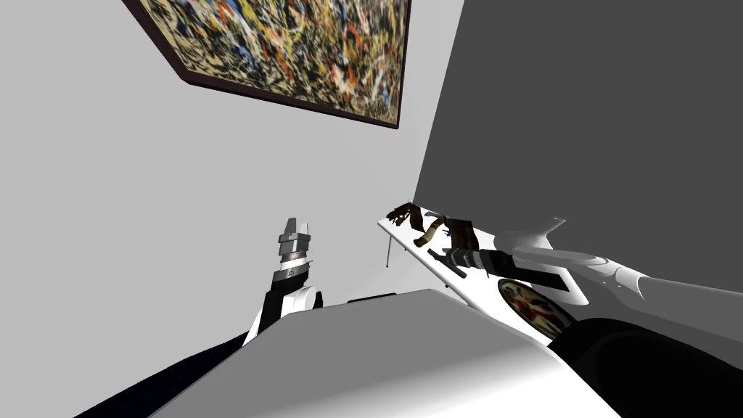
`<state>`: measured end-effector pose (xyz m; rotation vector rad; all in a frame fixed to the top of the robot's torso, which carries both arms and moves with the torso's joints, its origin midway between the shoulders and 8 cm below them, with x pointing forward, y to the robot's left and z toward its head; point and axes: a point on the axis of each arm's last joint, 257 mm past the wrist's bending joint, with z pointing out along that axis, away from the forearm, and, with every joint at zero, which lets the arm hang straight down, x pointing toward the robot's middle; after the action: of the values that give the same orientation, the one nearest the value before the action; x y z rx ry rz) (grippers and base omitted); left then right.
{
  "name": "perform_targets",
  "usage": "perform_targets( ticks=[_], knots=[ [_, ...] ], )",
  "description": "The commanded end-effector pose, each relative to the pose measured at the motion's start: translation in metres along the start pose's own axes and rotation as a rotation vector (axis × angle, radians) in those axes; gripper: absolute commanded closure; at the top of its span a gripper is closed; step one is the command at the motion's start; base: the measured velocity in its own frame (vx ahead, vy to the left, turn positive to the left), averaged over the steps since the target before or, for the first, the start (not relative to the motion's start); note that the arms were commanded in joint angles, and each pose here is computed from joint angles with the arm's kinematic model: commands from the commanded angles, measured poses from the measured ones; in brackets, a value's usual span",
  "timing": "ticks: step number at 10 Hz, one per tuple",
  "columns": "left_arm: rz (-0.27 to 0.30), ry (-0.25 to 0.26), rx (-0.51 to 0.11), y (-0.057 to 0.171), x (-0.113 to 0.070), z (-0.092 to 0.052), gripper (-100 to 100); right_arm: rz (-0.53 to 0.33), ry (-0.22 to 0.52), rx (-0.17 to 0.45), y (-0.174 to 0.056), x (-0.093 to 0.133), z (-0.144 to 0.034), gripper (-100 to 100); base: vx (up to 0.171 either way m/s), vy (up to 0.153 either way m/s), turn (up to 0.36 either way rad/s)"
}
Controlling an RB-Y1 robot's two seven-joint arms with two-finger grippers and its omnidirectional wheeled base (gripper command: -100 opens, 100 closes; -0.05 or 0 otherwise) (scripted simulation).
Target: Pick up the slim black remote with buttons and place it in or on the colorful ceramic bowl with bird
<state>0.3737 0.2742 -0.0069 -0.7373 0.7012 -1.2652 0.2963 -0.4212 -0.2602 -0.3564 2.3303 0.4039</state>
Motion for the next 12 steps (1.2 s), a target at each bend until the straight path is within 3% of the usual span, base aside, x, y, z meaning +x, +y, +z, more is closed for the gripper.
perform_targets(
  ticks=[1, 2, 3, 4, 5, 7, 9, 11, 12],
  knots=[
    [0.000, 0.000, 0.000, 0.000, 0.000, 0.000, 0, -0.013, 0.046, 0.015, -0.008, 0.009, -0.004, -100, 0.020, 0.002, 0.091],
    [0.000, 0.000, 0.000, 0.000, 0.000, 0.000, 0, 0.000, 0.103, 0.044, -0.018, 0.030, -0.009, -100, 0.026, 0.011, 0.169],
    [0.000, 0.000, 0.000, 0.000, 0.000, 0.000, 0, -0.015, 0.115, 0.043, -0.019, 0.028, -0.009, -100, 0.020, 0.007, 0.094],
    [0.000, 0.000, 0.000, 0.000, 0.000, 0.000, 0, -0.006, 0.173, 0.071, -0.029, 0.048, -0.016, -100, 0.020, 0.007, 0.148],
    [0.000, 0.000, 0.000, 0.000, 0.000, 0.000, 0, -0.017, 0.179, 0.070, -0.029, 0.046, -0.015, -100, 0.015, 0.002, 0.088],
    [0.000, 0.000, 0.000, 0.000, 0.000, 0.000, 0, -0.005, 0.293, 0.124, -0.047, 0.083, -0.031, -100, 0.019, 0.009, 0.226],
    [0.000, 0.000, 0.000, 0.000, 0.000, 0.000, 0, -0.015, 0.300, 0.123, -0.047, 0.081, -0.031, -100, 0.011, 0.004, 0.007],
    [0.000, 0.000, 0.000, 0.000, 0.000, 0.000, 0, -0.012, 0.404, 0.171, -0.062, 0.112, -0.049, -100, 0.008, 0.011, 0.204],
    [0.000, 0.000, 0.000, 0.000, 0.000, 0.000, 0, -0.018, 0.394, 0.172, -0.063, 0.107, -0.048, -100, 0.009, 0.004, 0.072]
  ],
)
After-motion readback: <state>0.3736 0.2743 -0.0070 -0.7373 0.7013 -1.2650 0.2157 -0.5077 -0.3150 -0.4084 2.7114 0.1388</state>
